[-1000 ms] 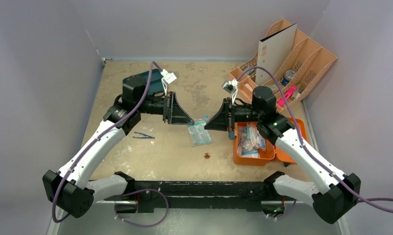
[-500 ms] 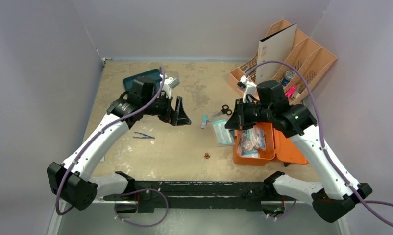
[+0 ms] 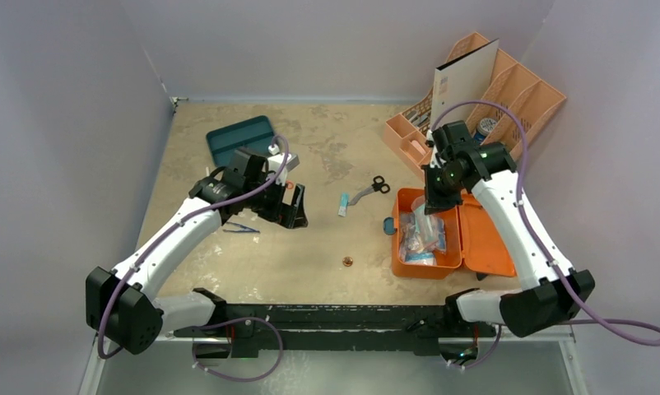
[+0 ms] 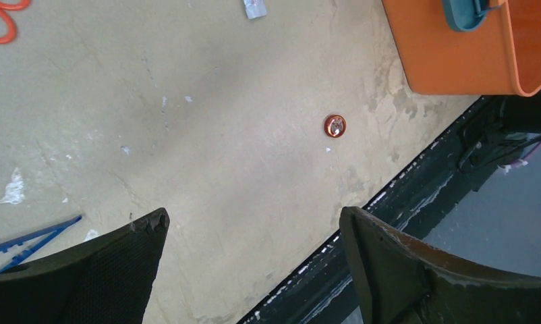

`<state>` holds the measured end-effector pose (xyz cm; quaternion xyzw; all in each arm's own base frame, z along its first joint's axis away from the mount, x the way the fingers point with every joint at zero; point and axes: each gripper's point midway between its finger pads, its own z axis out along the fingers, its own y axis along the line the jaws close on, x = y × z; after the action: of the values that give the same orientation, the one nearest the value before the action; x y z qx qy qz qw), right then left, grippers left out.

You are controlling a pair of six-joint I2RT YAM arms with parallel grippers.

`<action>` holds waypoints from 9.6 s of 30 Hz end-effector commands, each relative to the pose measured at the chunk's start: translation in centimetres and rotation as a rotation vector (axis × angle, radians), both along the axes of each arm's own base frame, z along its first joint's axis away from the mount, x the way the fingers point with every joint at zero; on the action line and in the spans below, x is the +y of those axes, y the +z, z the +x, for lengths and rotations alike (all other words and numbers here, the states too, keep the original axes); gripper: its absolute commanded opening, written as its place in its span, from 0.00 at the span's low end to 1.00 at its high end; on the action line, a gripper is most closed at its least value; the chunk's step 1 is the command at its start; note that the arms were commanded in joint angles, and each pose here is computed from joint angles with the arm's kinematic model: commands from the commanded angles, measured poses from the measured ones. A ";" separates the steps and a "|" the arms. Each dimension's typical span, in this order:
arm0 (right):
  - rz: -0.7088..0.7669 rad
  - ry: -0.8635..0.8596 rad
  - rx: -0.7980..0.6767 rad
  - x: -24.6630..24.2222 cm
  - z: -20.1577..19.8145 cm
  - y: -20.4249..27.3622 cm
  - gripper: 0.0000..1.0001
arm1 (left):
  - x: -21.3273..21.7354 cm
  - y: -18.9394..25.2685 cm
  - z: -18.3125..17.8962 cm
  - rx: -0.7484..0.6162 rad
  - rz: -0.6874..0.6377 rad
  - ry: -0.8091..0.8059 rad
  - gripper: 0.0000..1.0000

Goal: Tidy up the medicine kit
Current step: Place the medical item at the medicine box, then pick up the medicine box compartment at the center of the board, then place the medicine box compartment at the center of the board, then pick up the medical item at the center of the board.

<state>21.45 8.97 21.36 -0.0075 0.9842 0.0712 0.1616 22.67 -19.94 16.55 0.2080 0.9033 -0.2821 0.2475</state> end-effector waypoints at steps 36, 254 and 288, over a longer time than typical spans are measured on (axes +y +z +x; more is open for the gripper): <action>-0.060 -0.161 0.052 -3.7 3.6 -5.7 0.35 | 0.8 0.8 1.1 -0.089 0.033 0.031 0.95; 0.410 0.086 -0.267 11.1 -0.2 3.8 0.86 | 8.3 3.3 8.0 -0.238 0.032 0.428 0.83; -0.030 -0.002 -0.150 19.8 11.9 -14.8 0.35 | 13.7 6.1 4.6 -0.427 0.152 0.602 0.87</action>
<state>31.76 27.86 5.55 -0.0328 0.9768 0.0558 0.2042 27.13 -6.82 22.09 0.0096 0.8758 -0.0909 0.4739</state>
